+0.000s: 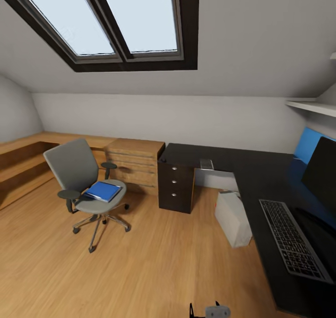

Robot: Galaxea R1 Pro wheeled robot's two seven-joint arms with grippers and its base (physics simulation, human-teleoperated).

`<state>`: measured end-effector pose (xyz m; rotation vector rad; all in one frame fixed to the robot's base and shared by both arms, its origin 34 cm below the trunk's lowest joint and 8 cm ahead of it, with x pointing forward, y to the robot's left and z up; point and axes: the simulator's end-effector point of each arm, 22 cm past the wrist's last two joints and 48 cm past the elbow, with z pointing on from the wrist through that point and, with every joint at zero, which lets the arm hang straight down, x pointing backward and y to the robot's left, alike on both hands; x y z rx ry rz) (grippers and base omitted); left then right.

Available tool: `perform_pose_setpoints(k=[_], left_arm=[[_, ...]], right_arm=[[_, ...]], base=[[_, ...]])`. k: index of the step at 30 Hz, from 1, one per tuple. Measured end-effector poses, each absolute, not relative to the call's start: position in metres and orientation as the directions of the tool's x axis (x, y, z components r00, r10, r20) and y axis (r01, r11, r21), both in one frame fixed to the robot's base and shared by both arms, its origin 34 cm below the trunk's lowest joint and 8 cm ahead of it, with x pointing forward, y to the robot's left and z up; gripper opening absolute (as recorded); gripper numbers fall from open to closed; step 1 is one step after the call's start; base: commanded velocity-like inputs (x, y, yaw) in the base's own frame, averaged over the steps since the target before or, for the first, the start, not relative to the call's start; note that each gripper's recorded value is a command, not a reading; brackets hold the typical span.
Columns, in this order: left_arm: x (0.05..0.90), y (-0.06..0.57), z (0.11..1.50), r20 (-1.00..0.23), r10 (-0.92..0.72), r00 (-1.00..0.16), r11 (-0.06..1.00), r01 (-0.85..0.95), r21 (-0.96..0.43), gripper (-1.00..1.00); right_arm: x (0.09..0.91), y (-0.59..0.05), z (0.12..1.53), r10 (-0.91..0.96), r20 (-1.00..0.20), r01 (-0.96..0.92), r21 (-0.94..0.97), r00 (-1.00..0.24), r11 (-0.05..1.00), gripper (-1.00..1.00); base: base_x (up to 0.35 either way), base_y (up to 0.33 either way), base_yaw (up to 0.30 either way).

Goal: In the bedroom, organize the workspace by keeping the computer under the desk, ensuring the monitor is on the desk, placing the keyboard on the desk next to the monitor, placing the mouse on the desk next to the keyboard, moving the folder from the swivel chair onto the desk next to the mouse, stacking the notebook on top of the folder with the pen on top of the notebook, and positioning the swivel chair next to the desk.

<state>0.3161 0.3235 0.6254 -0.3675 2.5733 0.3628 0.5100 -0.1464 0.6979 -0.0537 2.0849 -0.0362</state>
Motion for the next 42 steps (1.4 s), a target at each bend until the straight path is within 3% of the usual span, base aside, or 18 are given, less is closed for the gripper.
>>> perform_pose_setpoints(k=[24,31,42], left_arm=[[0.315,0.322,0.625,-0.519,-0.189,-0.834,0.928,-0.325,0.183,1.0],[0.312,0.323,0.623,-0.512,-0.188,-0.838,0.927,-0.323,0.189,1.0],[0.311,0.324,0.623,-0.511,-0.187,-0.839,0.927,-0.323,0.19,1.0]], right_arm=[[0.51,-0.163,0.694,-0.06,-0.863,-0.005,-0.066,-0.501,0.998,1.0],[0.508,-0.186,0.691,0.027,-0.857,0.112,-0.036,-0.515,0.993,1.0],[0.51,-0.188,0.693,0.041,-0.863,0.125,-0.026,-0.504,0.992,1.0]], base=[[0.321,0.002,0.0],[0.321,0.0,0.0],[0.321,0.0,0.0]])
